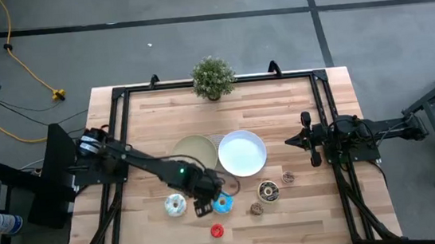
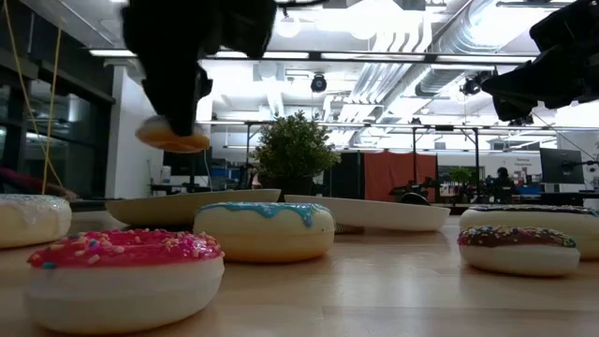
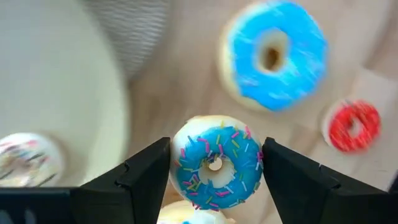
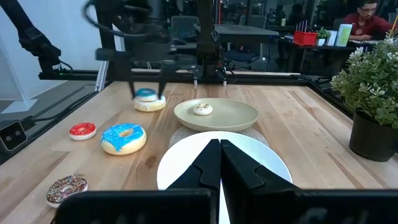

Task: Pick & Place donuts
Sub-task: Put the small blue donut on the brown plate

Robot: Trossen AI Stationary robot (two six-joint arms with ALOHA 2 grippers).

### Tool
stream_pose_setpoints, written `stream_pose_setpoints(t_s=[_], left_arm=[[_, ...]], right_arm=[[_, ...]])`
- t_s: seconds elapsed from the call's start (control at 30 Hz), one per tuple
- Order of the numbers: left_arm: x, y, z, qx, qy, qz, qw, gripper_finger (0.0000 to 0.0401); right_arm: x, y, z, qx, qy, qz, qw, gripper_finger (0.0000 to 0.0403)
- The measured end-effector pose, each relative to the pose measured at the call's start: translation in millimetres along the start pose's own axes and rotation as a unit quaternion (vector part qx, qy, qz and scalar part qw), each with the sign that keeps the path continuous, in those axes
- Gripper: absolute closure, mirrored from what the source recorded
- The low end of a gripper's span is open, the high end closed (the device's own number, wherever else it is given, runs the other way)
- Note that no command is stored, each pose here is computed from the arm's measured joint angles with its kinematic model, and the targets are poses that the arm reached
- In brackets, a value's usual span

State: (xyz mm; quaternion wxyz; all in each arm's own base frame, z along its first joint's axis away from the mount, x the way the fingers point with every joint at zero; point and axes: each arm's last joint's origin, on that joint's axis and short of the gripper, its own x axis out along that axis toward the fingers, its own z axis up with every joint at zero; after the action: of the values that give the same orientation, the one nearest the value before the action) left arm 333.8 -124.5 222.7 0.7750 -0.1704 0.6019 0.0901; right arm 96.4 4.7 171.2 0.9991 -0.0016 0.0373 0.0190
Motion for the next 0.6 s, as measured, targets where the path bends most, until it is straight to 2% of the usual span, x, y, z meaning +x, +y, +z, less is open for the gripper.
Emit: stream_pose_setpoints(t_s=[0.23,0.37,0.5,0.6], left_arm=[[-0.7,33.0,18.1,-0.089,-0.016,0.069,0.994,0.0163],[-1.1,48.2,27.0,-0.128,-0.026,0.091,0.987,0.0163],[6.2,60.8,29.5,-0.173,-0.043,0.104,0.979,0.0163],[6.8,66.2,23.8,-0.203,-0.069,0.086,0.973,0.0163]], right_arm=[[0.0,0.0,0.0,0.000,0.000,0.000,1.000,0.0402],[0.0,0.0,0.0,0.000,0.000,0.000,1.000,0.0402],[0.0,0.0,0.0,0.000,0.000,0.000,1.000,0.0402],[0.0,0.0,0.0,0.000,0.000,0.000,1.000,0.0402]])
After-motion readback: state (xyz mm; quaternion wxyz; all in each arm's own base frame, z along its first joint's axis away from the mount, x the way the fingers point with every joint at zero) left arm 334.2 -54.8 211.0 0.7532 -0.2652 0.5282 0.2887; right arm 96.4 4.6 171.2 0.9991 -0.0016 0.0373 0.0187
